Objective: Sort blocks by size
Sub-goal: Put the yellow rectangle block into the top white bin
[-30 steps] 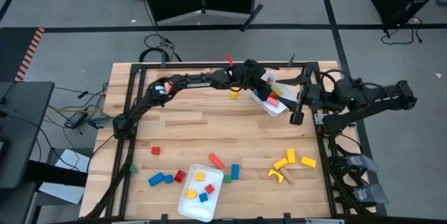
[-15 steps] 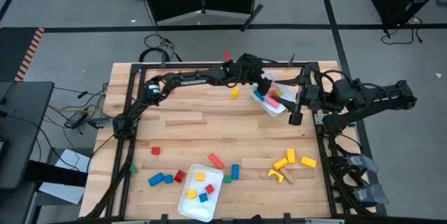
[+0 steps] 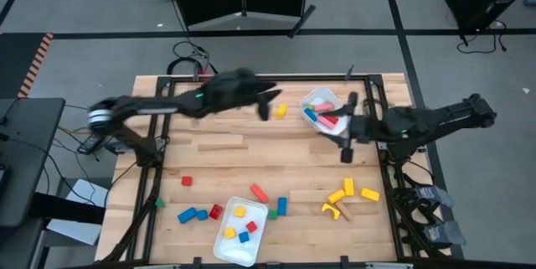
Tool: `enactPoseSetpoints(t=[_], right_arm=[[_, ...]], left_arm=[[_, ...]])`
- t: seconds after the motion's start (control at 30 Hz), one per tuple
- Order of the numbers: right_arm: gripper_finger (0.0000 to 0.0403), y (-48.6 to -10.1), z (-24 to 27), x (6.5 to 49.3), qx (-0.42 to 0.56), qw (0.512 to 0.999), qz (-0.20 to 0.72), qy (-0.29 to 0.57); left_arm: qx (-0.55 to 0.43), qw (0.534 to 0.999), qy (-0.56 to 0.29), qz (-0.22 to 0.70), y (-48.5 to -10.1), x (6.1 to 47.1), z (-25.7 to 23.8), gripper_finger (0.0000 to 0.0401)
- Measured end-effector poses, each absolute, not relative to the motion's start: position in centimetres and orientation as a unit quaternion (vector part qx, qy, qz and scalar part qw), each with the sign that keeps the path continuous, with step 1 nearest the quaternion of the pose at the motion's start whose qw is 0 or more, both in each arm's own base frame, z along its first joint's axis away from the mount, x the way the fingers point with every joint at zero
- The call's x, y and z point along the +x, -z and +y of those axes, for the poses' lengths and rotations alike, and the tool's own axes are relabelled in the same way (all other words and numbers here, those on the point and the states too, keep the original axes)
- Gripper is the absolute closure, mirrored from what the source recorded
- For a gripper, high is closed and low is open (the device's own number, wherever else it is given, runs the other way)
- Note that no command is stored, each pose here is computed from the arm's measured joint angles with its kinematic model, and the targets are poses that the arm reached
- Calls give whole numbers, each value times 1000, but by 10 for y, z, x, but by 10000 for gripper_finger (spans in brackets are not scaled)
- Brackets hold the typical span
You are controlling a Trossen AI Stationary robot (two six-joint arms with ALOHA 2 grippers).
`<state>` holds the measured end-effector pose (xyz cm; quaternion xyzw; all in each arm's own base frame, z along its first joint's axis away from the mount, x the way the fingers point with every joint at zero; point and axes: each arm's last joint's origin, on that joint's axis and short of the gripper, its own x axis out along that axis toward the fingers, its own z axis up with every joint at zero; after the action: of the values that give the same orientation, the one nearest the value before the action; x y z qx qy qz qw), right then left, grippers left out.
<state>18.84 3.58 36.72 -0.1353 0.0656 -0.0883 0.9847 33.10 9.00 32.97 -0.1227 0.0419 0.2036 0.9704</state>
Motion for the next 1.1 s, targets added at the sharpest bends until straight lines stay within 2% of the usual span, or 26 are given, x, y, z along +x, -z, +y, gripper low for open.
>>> enactPoseSetpoints(t=[0.23,0.5,0.67,0.8,0.97,1.1], right_arm=[[167,-319,44,231,-97,972,206,61],[167,-265,66,253,-3,931,365,-18],[162,-230,94,265,-12,900,433,-54],[140,-210,110,274,-48,887,452,-80],[105,-215,117,283,-48,868,488,-75],[93,-221,119,271,-48,832,551,-50]], left_arm=[[-144,969,-200,19,-313,245,45,249],[-182,968,-174,-10,-285,191,21,249],[-202,964,-161,-57,-265,174,15,249],[-219,960,-158,-72,-251,169,15,249],[-225,960,-159,-54,-241,169,15,249],[-224,960,-159,-54,-241,169,15,249]])
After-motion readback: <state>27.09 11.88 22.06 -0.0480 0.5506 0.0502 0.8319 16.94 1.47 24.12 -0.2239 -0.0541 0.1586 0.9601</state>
